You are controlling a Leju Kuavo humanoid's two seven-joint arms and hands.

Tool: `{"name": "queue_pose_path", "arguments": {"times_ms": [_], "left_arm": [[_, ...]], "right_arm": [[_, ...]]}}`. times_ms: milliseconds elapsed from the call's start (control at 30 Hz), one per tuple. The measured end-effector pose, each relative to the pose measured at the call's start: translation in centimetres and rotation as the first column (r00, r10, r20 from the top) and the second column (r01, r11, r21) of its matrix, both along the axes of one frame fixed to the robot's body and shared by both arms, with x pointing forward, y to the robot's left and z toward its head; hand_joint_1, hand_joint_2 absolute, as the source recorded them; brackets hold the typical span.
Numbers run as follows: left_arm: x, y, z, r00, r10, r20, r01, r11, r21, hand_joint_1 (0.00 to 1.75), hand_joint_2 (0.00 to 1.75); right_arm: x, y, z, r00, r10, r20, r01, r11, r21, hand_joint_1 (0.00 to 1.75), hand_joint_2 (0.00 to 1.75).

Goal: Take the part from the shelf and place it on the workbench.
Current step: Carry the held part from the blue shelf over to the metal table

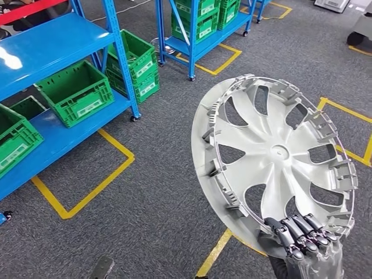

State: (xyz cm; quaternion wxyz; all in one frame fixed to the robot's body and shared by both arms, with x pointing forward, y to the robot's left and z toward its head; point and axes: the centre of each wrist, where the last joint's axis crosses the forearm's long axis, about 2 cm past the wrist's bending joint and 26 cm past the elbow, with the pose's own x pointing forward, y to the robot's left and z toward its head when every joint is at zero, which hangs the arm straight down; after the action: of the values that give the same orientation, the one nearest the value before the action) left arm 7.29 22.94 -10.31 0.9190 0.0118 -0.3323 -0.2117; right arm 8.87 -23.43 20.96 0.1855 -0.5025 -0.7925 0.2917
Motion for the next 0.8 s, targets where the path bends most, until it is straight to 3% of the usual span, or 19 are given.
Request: {"name": "queue_pose_path", "arguments": {"times_ms": [800], "left_arm": [[-0.57,0.87,-0.2,1.0,-0.005,0.015,0.005,1.0,-0.009,0.0,1.75]], "right_arm": [[-0.24,-0.56,0.48,1.0,-0.013,0.023,0.014,1.0,-0.026,1.75,1.75]]}}
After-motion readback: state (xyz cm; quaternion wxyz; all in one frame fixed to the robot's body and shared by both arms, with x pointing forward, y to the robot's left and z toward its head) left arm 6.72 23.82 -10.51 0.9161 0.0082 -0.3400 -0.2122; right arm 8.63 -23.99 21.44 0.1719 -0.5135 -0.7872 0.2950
